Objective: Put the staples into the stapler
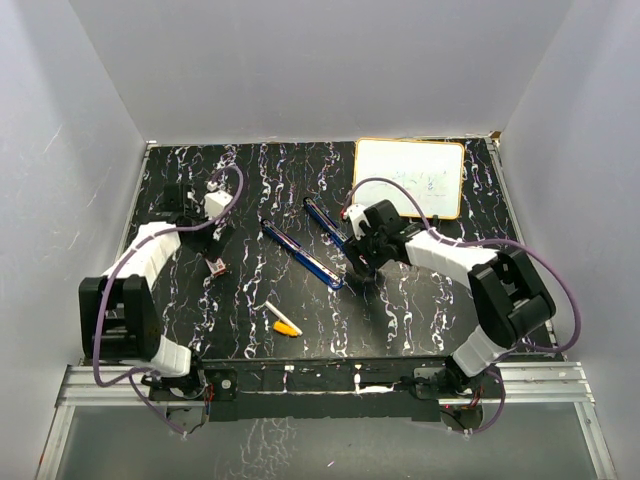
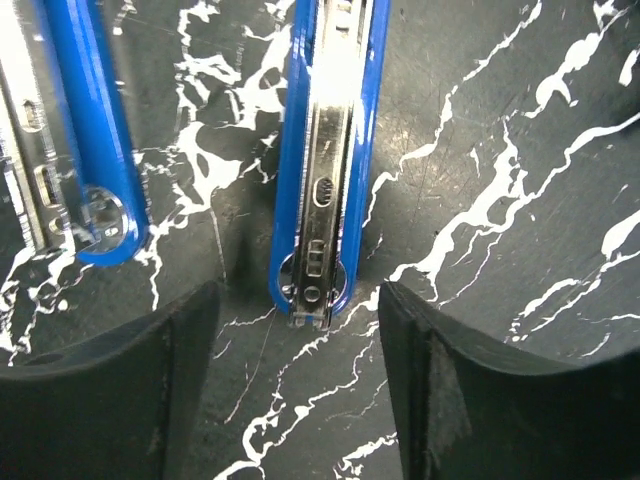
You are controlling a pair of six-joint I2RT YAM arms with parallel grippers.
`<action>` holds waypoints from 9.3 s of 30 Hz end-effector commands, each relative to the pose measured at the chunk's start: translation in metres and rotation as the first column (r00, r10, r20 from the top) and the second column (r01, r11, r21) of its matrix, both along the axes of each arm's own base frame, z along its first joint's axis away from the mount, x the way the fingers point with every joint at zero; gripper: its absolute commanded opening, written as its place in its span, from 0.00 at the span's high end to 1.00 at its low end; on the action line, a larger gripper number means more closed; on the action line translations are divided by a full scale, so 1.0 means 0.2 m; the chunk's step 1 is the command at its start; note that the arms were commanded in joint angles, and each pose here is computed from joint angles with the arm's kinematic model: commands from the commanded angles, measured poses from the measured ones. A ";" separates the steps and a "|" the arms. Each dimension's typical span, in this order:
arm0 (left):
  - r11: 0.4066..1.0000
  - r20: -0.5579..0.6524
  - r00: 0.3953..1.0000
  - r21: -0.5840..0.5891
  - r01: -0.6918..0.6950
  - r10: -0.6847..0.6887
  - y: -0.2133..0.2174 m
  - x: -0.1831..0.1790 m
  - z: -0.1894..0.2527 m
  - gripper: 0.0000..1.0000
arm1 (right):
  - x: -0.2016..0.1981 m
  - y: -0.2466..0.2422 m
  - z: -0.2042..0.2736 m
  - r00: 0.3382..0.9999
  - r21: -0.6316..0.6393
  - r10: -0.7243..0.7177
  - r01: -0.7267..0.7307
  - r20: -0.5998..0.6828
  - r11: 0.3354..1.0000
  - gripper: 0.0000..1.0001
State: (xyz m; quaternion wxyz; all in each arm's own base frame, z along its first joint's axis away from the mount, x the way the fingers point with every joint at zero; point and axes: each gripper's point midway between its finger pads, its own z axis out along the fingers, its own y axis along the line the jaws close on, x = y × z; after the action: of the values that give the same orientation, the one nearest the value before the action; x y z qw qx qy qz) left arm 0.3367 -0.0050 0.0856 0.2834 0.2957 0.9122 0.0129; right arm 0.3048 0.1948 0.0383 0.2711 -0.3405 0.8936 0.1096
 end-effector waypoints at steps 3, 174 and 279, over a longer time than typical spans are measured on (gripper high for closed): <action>0.985 -0.144 0.986 -0.165 0.057 -0.081 -0.06 -0.04 -0.10 0.03 | 0.09 0.12 0.36 0.975 0.111 0.114 -0.136 0.190 0.984 0.27; 0.522 0.106 0.538 -0.147 0.840 -0.836 -1.00 -0.46 -0.09 0.19 | -0.06 0.21 0.63 0.851 0.299 0.344 -0.475 0.398 0.828 0.15; 0.416 -0.553 0.706 -0.824 -0.385 -0.442 -0.99 -0.54 -0.12 0.55 | -0.25 1.02 -0.10 0.793 0.103 0.539 -0.584 0.284 0.805 0.55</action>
State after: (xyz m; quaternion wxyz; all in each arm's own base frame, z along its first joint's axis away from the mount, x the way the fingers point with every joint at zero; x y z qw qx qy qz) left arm 0.2346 -0.1909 0.0407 0.0441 0.0773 0.8296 -0.5513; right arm 0.2482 0.3952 0.0285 0.3669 -0.5729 0.6930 0.2387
